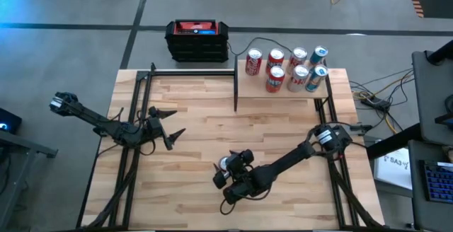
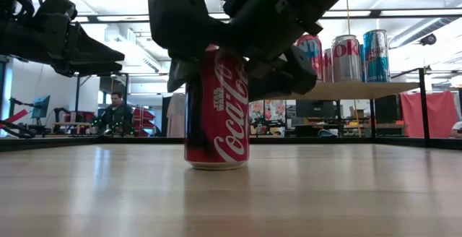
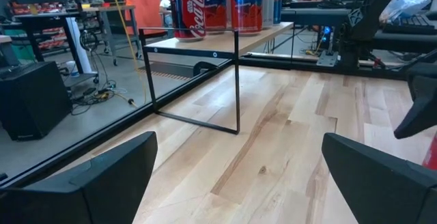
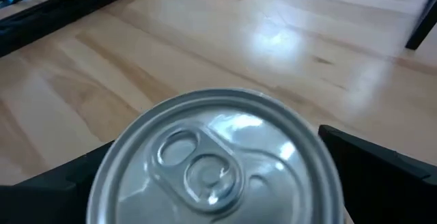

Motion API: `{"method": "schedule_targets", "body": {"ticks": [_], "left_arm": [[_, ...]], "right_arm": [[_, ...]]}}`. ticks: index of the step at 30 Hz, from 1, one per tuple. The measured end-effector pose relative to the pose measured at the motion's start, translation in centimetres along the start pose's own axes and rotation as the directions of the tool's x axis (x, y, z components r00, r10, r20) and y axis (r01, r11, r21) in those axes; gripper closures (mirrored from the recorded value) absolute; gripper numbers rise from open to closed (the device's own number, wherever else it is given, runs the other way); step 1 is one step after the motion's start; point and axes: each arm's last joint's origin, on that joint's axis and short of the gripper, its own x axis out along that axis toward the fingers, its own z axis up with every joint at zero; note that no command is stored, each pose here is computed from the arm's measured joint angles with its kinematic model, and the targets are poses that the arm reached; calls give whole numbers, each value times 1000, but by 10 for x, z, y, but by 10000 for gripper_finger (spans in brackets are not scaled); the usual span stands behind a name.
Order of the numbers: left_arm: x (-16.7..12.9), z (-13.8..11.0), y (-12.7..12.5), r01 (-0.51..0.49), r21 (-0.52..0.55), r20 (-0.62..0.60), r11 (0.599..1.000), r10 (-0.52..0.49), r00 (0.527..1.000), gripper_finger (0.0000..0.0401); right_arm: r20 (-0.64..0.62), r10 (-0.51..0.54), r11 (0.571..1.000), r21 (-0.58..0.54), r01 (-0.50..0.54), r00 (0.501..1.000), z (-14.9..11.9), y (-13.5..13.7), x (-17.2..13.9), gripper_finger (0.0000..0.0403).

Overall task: Place canned beverage on shelf
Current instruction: Put the red white soda can on the shelf aligned with the other red white soda can

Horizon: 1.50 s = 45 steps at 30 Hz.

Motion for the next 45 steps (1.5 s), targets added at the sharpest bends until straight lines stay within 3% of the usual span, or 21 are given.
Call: {"method": "schedule_targets", "body": {"ticks": [8,11,17,23,30,39,45], "left_arm": [[0,0,0,0,0,0,1000,0,1000,1],[0,0,0,0,0,0,1000,0,1000,1],[0,0,0,0,0,0,1000,0,1000,1],[0,0,0,0,0,0,1000,0,1000,1],[0,0,0,0,0,0,1000,0,1000,1],[0,0,0,0,0,0,1000,0,1000,1],[0,0,0,0,0,0,1000,0,1000,1]], "right_arm": [[-7,6,1000,1,-6,1000,0,0,-1,7],[-6,8,1000,10,-8,1000,1,1,-1,30],[-15,14,999,46,-14,1000,0,1,-3,120],[-24,-7,991,131,10,1000,-1,-1,-5,120],[-47,-173,983,55,176,984,9,-16,-14,120],[-31,-409,896,177,408,912,38,-42,-21,100],[-22,-495,848,203,489,868,52,-55,-15,118]]}}
